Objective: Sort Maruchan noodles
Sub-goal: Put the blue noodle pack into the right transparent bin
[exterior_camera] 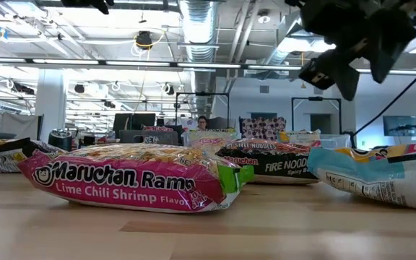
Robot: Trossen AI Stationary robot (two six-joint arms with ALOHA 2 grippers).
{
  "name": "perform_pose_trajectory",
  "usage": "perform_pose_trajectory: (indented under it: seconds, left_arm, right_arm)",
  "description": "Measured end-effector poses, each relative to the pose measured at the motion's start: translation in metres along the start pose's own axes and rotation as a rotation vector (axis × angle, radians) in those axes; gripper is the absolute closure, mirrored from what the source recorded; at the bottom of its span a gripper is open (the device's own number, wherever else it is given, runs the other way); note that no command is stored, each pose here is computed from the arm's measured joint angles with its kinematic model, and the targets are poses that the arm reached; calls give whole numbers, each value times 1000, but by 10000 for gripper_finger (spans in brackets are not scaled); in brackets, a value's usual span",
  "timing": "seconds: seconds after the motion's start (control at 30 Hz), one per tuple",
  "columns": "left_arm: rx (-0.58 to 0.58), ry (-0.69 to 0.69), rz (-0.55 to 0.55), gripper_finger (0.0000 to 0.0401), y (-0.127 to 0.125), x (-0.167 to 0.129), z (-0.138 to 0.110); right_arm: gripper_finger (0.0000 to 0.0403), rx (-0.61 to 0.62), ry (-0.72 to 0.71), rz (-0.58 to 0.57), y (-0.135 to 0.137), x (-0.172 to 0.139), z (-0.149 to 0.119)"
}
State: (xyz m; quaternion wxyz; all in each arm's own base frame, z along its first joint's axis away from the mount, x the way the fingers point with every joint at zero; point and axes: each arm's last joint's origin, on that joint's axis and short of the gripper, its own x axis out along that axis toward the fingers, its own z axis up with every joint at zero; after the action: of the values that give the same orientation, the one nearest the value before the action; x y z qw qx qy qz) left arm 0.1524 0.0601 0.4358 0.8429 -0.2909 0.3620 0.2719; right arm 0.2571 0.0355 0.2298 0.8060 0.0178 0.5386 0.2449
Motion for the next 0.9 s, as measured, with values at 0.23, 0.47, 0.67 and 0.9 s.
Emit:
perform_pose_trajectory:
  seconds: [0.23, 0.47, 0.67, 0.9]
  left_arm:
    - [-46, -15, 33, 292, 1, 1, 1]
    - [-48, -23, 46, 292, 1, 1, 1]
    - [-21, -21, 48, 292, 1, 1, 1]
    - [6, -16, 50, 292, 0, 3, 2]
  right_arm:
    - [204, -34, 64, 19, -2, 25, 4]
    - [207, -61, 98, 40, 0, 51, 8]
    - [207, -95, 103, 57, 7, 69, 14]
    - [207, -158, 56, 66, 15, 79, 25]
